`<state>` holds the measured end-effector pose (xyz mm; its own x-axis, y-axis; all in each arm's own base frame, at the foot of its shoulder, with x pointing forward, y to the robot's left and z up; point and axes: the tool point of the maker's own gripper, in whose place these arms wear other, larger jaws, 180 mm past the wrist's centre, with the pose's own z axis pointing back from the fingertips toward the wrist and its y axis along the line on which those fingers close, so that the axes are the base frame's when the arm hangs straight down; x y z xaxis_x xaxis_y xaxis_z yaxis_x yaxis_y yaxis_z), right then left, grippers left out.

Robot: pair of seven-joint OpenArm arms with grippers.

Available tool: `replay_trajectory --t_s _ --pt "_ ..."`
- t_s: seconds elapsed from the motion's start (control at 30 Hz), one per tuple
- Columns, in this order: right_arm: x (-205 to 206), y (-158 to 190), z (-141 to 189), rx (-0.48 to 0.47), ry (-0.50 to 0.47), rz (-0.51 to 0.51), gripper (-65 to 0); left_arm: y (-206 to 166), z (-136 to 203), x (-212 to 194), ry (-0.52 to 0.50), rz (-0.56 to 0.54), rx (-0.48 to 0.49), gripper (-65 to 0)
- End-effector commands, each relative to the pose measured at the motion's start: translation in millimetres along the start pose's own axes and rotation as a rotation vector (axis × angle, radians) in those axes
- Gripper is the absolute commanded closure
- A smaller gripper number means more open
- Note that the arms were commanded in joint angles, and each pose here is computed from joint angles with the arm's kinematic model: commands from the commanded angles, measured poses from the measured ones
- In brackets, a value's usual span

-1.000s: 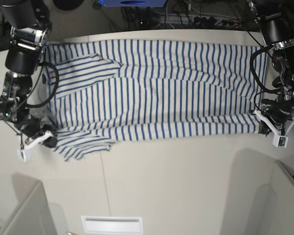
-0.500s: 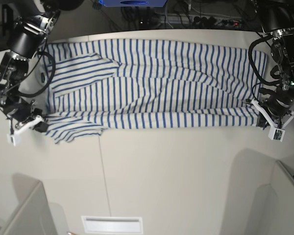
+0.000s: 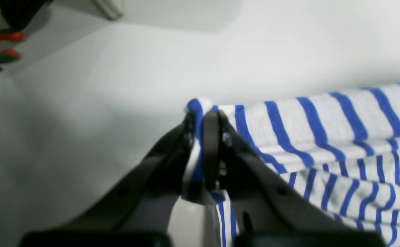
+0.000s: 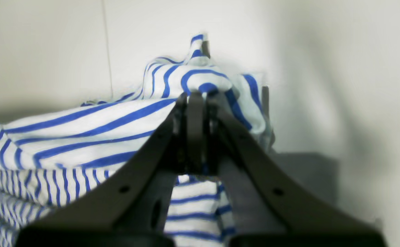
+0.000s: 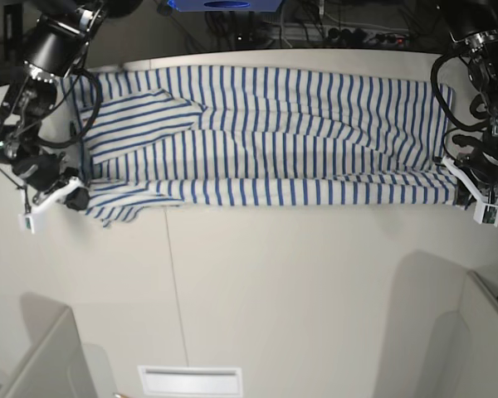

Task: Fold the T-shirt properly
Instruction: 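Lift the side edges and pull them toward the collar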

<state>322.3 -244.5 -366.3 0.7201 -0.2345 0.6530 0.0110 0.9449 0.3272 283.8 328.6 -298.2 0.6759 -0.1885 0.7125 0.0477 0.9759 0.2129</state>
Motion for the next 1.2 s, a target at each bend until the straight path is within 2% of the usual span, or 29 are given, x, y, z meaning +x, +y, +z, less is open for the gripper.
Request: replay_trajectory --t_s 0.0,0.1,0.33,0.47,0.6,0.8,1.0,1.17 --pt "17.5 2.3 6.2 0.002 -0.057 0.019 0.0 8.7 6.7 13.3 -0.039 -0.026 0.030 0.0" --pt "20.3 6.8 7.1 0.008 -0.069 0.024 0.0 2.8 10.9 20.9 -0.059 -0.048 0.024 0.0" --pt "13.3 8.4 7.8 0.008 -0.028 0.029 0.0 4.6 14.5 12.8 -0.006 -0.053 0.034 0.0" --pt "12.5 13.5 16.0 0.002 -0.043 0.054 0.0 1.0 17.9 5.9 0.007 -0.068 0.029 0.0" --pt "10.4 5.1 40.9 -0.051 -0.106 0.009 0.0 -2.5 20.2 -7.0 0.037 -0.077 0.021 0.0" --pt "4.0 -0.5 57.9 -0.092 -0.067 0.009 0.0 -5.0 23.7 -5.8 0.034 -0.089 0.020 0.0" --pt "-1.9 0.8 55.9 -0.087 -0.047 0.008 0.0 -4.9 24.3 -4.8 0.032 -0.088 0.023 0.0" --pt "-23.0 -1.6 57.1 -0.094 -0.005 -0.010 0.0 7.1 34.2 -27.8 0.085 -0.076 0.054 0.0"
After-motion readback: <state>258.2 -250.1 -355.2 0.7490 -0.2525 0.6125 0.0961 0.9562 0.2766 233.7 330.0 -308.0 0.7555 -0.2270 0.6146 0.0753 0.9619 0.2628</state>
